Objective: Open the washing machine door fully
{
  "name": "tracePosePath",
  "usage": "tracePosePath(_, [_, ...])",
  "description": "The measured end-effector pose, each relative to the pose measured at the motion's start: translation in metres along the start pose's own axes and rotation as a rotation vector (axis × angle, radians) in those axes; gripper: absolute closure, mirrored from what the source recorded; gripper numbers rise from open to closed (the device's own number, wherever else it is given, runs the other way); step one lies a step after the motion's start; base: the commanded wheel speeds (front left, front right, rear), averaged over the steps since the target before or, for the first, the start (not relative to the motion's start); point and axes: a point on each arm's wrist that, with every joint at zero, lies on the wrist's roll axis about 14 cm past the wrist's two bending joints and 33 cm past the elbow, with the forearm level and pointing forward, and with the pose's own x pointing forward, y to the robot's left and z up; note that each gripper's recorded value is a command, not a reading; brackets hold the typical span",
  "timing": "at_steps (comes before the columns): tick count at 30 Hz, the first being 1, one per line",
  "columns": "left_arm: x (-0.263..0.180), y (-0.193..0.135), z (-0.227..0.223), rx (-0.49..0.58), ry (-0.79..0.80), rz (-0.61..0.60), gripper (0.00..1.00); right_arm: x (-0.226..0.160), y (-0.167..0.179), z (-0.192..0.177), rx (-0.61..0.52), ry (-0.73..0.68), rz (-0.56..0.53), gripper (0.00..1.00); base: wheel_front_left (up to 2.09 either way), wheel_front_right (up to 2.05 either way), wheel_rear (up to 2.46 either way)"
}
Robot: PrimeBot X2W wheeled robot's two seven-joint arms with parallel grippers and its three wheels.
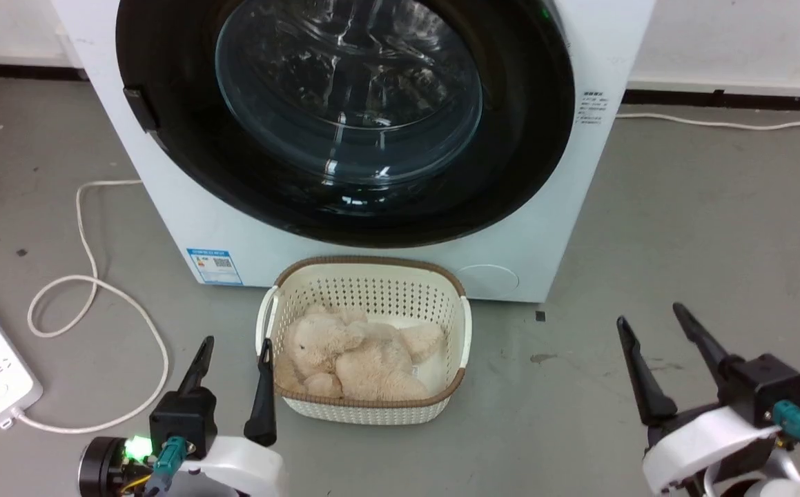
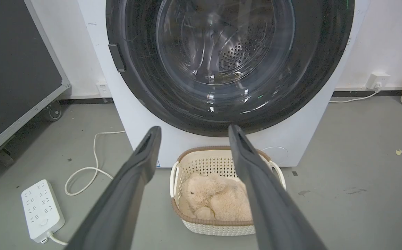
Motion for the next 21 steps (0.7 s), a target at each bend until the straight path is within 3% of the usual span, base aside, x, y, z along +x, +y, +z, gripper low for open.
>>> tracePosePath(15, [0.015,-0.003,0.001,0.001,-0.027,0.008,0.00,0.043,-0.007,0.018,0.064,-0.062,0.020,0.00,0.00,0.00,0.00])
tracePosePath(16, [0.015,-0.003,0.001,0.001,-0.028,0.009,0.00,0.046,-0.007,0.019,0.074,-0.065,0.020,0.34,0.00,0.00,0.00])
tracePosePath(17, [0.016,-0.003,0.000,0.001,-0.026,0.010,0.00,0.050,-0.008,0.020,0.084,-0.065,0.019,0.96,0.00,0.00,0.00])
tracePosePath(21, [0.019,-0.004,0.000,0.002,-0.030,0.013,0.00,0.064,-0.014,0.021,0.128,-0.061,0.015,1.00,0.00,0.00,0.00])
